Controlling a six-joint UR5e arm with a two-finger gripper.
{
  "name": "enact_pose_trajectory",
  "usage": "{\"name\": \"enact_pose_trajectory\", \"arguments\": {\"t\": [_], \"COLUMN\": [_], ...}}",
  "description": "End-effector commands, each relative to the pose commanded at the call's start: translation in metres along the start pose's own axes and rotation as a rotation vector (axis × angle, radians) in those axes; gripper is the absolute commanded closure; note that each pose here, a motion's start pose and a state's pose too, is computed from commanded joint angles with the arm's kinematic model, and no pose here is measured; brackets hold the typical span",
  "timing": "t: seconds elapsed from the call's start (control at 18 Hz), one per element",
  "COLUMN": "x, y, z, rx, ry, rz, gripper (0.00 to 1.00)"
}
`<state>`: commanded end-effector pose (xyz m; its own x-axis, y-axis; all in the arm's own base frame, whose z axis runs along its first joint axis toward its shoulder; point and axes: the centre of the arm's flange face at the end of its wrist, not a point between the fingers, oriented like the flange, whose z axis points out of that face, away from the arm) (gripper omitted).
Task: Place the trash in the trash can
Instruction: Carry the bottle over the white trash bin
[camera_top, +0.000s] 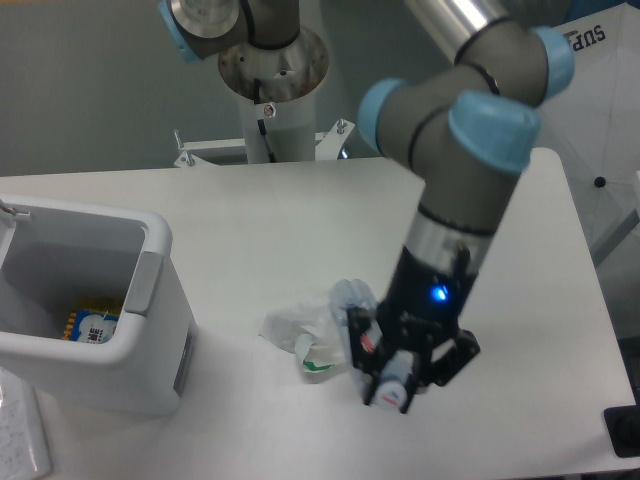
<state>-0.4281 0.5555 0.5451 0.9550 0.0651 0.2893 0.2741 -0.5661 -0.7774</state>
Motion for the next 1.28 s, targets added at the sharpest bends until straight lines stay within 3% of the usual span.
{"name": "enact_pose_trajectory", "arguments": {"t": [0.17, 0.5, 0.89, 1.28], "x": [0.049, 0.145, 0.232, 0.255], "y": [-0.024, -0.049, -0.057, -0.041], "z": [-0.027, -0.036, -0.01, 0.041], "rx": [0.074, 0.138, 0.161, 0.103], "ry": [0.065, 0.152, 0.251, 0.328], "rz": [0.064, 0.175, 0.306, 0.3], "gripper": [1.0, 1.0, 1.0, 1.0]}}
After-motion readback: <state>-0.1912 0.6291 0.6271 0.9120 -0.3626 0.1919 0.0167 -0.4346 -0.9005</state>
